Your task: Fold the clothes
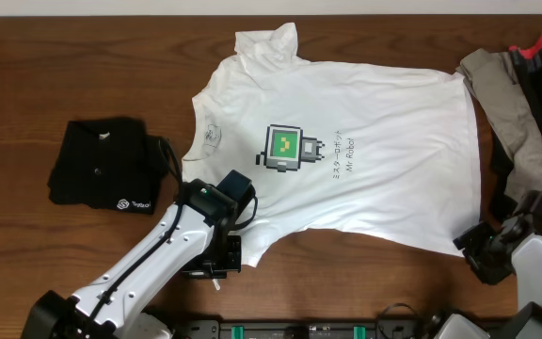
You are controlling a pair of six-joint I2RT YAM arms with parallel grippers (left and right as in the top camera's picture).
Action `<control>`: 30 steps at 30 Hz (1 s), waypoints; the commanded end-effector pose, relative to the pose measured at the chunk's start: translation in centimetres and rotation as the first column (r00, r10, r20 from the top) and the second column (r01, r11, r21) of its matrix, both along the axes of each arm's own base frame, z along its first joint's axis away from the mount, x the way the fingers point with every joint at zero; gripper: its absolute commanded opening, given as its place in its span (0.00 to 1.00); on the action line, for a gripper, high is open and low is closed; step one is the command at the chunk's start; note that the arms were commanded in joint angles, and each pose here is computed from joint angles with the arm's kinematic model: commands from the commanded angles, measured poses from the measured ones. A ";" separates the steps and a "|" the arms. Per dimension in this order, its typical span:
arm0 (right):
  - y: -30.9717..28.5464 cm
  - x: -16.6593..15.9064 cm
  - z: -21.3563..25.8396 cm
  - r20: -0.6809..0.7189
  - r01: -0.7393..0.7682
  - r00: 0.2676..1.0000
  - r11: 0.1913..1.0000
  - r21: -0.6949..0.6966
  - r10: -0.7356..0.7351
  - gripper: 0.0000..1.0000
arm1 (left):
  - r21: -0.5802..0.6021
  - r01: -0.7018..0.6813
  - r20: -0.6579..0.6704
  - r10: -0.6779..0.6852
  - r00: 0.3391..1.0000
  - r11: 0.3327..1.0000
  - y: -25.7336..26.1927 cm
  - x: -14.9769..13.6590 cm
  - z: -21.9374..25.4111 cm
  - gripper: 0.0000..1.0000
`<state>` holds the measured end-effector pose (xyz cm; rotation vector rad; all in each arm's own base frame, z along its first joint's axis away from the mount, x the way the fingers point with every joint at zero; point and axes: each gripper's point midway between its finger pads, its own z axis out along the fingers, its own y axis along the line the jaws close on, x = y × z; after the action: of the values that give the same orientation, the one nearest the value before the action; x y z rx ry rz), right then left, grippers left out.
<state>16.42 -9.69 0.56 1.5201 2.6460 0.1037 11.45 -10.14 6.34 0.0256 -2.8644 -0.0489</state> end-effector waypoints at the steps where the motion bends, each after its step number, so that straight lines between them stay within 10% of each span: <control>1: -0.2 -0.7 -1.3 -0.036 0.044 0.998 0.999 0.000 -0.044 0.45 | -0.002 0.009 0.012 -0.009 1.000 1.000 0.0 0.4 0.3 0.06; 5: -0.1 -0.9 -2.4 -0.061 0.044 0.997 0.999 0.016 -0.043 0.37 | -0.002 0.009 0.012 -0.009 1.000 1.000 0.0 0.4 0.3 0.06; 10: 0.1 -1.2 -2.8 -0.090 0.039 0.995 0.999 0.034 -0.036 0.02 | -0.001 0.009 0.012 -0.009 1.000 1.000 0.1 0.3 0.3 0.06; 30: -0.5 3.0 8.3 0.059 -0.161 0.986 0.986 0.042 0.158 0.01 | -0.039 0.037 0.127 -0.032 0.991 0.999 -0.1 1.5 5.2 0.06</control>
<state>18.47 -9.84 7.85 1.3609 2.7584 0.2091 11.87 -10.33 10.65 0.0036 -2.9350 0.0133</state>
